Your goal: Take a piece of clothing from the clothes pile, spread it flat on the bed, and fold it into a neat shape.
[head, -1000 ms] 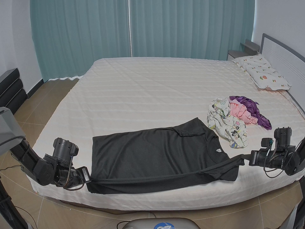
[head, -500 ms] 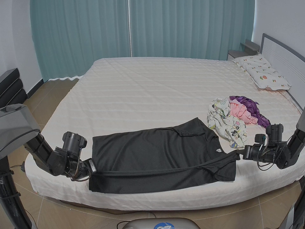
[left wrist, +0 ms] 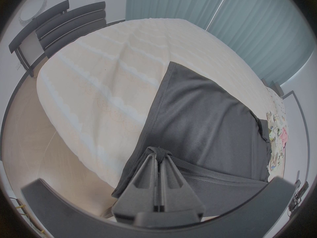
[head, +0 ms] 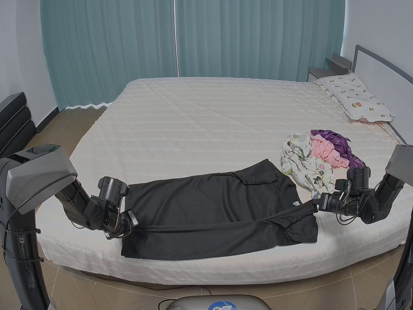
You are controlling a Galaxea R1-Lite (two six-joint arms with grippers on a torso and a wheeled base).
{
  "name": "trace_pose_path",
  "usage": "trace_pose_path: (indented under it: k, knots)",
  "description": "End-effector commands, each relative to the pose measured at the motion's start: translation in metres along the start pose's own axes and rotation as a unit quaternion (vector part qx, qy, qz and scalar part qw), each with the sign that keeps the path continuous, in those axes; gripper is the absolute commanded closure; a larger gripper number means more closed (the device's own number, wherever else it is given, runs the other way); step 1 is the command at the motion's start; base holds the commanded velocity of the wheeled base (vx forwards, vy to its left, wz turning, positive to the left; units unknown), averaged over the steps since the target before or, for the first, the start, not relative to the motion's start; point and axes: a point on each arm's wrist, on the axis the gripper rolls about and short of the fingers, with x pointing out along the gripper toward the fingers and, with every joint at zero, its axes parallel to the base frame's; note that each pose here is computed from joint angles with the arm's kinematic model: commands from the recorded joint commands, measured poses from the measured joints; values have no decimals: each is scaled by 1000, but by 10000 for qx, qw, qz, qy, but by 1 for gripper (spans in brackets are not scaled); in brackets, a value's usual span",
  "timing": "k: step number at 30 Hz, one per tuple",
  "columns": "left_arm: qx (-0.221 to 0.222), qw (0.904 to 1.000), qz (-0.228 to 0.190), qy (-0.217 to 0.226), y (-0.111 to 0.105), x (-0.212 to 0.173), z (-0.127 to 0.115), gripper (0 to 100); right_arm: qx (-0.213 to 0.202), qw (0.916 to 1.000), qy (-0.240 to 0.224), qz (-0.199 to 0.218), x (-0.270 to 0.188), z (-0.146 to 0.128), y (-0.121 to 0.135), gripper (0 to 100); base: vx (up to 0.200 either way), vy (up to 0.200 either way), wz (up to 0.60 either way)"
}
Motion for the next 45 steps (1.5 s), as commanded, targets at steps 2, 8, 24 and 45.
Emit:
trace_pose_path:
  k: [2,8,24,45]
  knots:
    - [-12,9997,231,27,5,16,-4,100,194,9997,167,16,22,-11,-3,100,0,0,0]
    - [-37,9998,219,-11,3,18,-1,100,427,9990,102,118,32,-15,3,100,0,0,0]
    - [-548,9984,92,-96,0,16,7,0,1309,9900,-493,188,26,-3,5,0,0,0,0]
    - [-2549,9351,-2306,862,35,-66,62,0,2413,9703,72,-185,42,-42,49,0,0,0,0]
